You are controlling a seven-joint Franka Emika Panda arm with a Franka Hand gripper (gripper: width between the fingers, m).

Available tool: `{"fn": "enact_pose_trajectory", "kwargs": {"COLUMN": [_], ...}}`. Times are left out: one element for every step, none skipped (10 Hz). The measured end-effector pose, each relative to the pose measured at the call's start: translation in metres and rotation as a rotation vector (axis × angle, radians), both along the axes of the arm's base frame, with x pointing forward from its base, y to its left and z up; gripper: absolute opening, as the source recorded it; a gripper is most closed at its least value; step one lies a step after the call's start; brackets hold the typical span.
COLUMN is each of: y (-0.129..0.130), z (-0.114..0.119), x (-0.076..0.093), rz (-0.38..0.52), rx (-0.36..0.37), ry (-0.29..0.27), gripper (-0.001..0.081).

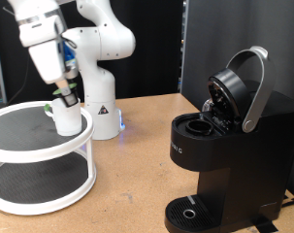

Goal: Make a cup of coffee with the keurig machine

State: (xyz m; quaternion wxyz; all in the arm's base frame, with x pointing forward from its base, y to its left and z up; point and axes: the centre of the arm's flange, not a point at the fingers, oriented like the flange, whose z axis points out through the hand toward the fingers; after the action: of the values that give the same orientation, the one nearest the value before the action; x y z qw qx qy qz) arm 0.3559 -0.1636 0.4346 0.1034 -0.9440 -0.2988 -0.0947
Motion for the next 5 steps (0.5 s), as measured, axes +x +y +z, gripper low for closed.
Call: {"fn": "enact_pose_trajectory", "kwargs": {"y": [0.007, 0.007, 0.008, 0.013, 0.022], "z": [0.003, 0.002, 0.001, 0.002, 0.004], "x": [0.003, 0.003, 0.003, 0.005, 0.010], "rz": [-0.017, -0.014, -0.017, -0.026, -0.030], "rx": [-0.007, -0.006, 0.003, 0.034, 0.063], "ry": [0.005, 0.006, 0.006, 0.000, -0.013], "gripper": [0.0486, 0.0486, 0.0486, 0.0486, 0.0486]}}
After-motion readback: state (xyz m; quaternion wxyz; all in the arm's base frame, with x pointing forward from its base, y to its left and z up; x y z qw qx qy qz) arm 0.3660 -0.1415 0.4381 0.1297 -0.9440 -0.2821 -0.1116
